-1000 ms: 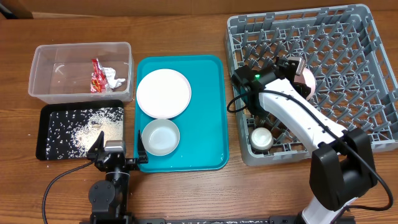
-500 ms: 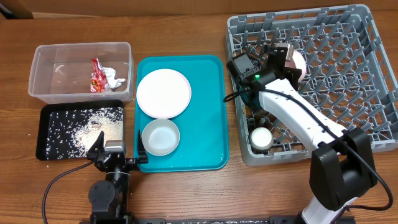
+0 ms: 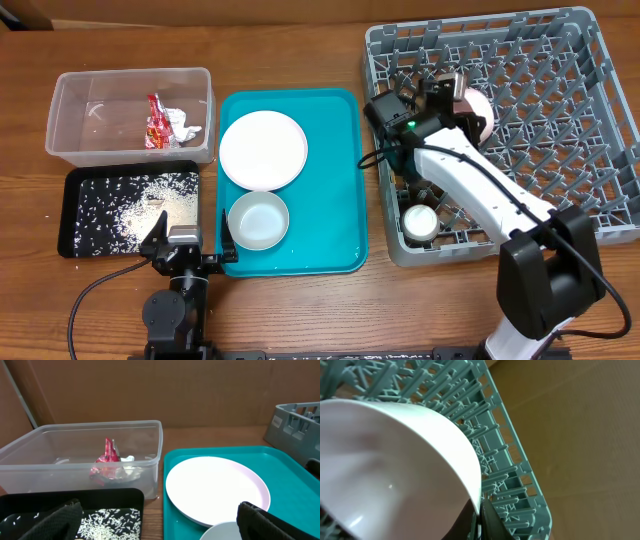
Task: Sort waste into correct bins and load items into the dishwasher
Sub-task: 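Carry the pink-rimmed bowl into the rack's upper right and release, then move the right gripper to the white bowl and grasp its rim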
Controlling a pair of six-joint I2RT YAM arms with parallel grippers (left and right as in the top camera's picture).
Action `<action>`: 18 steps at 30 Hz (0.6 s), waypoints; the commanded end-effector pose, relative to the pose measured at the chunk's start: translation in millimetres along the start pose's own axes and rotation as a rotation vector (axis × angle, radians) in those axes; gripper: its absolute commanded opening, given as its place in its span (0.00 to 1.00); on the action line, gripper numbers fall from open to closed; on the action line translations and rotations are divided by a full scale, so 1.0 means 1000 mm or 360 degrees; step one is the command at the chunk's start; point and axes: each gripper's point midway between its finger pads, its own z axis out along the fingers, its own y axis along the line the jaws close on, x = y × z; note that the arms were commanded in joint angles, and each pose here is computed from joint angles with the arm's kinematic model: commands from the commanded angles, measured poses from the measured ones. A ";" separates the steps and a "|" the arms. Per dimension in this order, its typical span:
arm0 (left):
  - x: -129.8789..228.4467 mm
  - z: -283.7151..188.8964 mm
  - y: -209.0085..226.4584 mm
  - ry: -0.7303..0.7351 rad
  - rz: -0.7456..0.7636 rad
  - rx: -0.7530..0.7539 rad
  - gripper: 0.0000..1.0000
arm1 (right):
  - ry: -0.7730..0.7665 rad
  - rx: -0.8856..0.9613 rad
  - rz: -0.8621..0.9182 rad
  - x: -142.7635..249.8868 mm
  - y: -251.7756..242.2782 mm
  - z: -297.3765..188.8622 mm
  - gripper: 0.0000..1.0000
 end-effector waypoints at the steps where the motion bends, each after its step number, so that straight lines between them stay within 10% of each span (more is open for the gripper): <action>1: -0.001 0.000 0.002 -0.0015 0.0024 -0.0011 1.00 | -0.0063 -0.0099 -0.0084 0.000 0.018 -0.025 0.04; 18: -0.001 0.000 0.002 -0.0015 0.0024 -0.0011 1.00 | -0.0107 -0.0222 -0.0113 0.005 0.037 -0.053 0.04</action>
